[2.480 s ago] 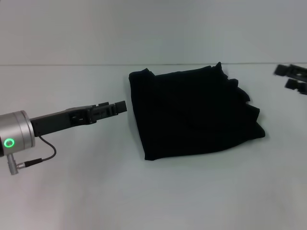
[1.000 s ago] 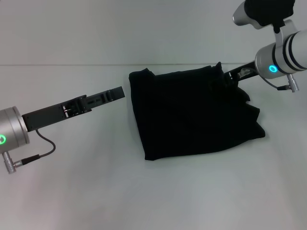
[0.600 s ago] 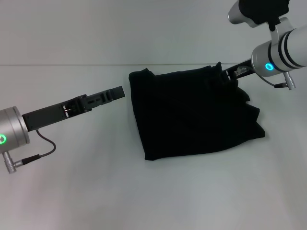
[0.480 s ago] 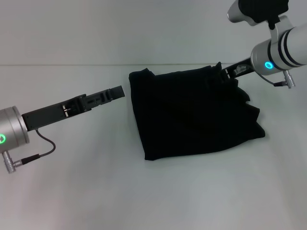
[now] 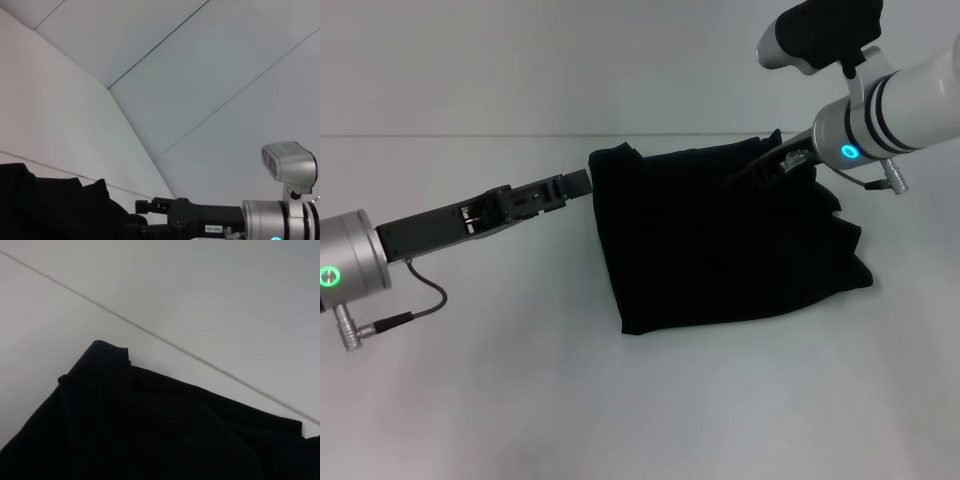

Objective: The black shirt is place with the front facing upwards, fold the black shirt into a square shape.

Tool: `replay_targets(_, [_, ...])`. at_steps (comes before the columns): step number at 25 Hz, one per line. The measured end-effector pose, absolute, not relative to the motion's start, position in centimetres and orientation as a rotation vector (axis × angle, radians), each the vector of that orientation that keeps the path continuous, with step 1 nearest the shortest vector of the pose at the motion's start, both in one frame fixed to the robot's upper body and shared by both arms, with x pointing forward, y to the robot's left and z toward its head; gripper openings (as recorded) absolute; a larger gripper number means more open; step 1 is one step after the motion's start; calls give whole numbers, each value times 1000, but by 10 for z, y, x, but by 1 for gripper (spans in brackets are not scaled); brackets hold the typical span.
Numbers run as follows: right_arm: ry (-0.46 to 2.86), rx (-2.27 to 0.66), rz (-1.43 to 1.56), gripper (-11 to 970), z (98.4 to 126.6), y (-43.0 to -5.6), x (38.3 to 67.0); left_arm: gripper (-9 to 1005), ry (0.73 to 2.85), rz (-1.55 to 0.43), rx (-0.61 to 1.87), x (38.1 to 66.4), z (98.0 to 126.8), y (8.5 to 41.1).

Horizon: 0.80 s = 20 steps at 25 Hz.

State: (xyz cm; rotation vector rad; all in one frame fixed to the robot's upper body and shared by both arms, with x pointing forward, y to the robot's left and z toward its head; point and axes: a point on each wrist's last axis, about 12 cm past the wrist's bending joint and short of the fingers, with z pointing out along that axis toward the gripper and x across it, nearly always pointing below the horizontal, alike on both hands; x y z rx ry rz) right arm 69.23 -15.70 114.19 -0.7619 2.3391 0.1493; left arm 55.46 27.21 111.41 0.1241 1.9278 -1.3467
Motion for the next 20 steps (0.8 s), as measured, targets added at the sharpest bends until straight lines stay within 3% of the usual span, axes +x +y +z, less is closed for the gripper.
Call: replay_targets(20, [2402, -692, 175, 910, 1129, -164, 687, 770, 1917, -1353, 118, 551, 1112, 273])
